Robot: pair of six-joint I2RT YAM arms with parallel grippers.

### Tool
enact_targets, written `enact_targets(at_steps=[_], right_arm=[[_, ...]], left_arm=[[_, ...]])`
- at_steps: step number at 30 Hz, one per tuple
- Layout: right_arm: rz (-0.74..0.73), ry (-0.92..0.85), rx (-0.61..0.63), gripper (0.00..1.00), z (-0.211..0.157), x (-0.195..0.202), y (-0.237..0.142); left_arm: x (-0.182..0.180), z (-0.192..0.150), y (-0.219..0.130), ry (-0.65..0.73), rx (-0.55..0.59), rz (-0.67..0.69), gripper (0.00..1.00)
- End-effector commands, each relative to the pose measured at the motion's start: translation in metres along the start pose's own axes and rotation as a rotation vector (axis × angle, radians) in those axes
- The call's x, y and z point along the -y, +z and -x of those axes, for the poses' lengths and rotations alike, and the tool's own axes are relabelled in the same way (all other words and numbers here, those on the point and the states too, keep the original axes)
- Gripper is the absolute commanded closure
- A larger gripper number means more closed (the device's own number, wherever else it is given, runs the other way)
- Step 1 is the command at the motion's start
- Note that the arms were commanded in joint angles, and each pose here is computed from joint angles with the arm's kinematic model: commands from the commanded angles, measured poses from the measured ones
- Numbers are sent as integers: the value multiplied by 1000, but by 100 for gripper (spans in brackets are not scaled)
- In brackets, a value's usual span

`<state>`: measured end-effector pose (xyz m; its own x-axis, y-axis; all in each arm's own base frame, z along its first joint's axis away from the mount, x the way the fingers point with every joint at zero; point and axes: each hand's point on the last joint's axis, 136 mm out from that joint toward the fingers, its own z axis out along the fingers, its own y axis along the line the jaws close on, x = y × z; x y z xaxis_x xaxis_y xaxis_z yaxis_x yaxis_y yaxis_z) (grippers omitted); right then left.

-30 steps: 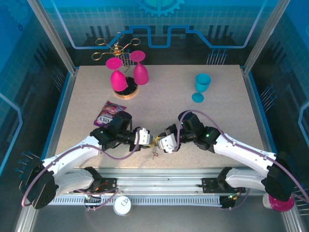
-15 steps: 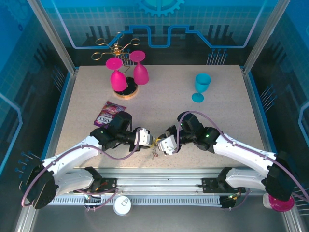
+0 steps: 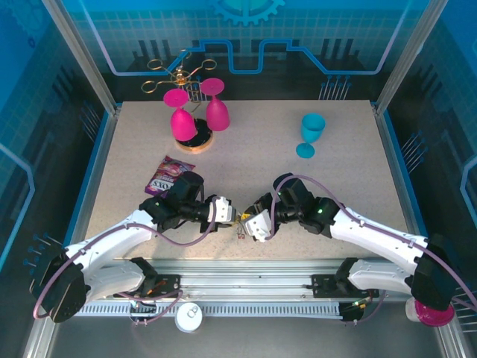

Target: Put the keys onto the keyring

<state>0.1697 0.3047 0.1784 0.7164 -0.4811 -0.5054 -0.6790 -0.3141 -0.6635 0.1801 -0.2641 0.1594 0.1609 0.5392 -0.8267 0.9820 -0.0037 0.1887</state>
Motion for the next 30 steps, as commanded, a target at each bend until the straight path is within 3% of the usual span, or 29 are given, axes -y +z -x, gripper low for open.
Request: enact_targets(at_steps=[1,7,9,11,15,19,24,30], right_arm=[[-15,-49,-26,100,-3,-5,0],[-51,-67,-62,96,-9,-5,-5],[-54,-64,-71,86,-10,-6,-6],[-54,-43,-78,68,-12,-7,-6],[-112,71,-62,54,-9,2,-11],[-210,272,39,54,3,22,-20],[-246,446,184,61,15,32,-23],[-246,490,186,73,8,29,-13]], left_arm=[[-9,23,-6,46,69,33,100],[-11,22,-5,53,65,47,100],[-12,23,-6,59,68,55,100],[-14,24,-6,65,74,64,100],[-16,28,-8,82,93,88,100],[-18,32,-9,96,131,113,100],[-17,33,-8,101,144,110,100],[-16,37,-11,114,160,119,100]])
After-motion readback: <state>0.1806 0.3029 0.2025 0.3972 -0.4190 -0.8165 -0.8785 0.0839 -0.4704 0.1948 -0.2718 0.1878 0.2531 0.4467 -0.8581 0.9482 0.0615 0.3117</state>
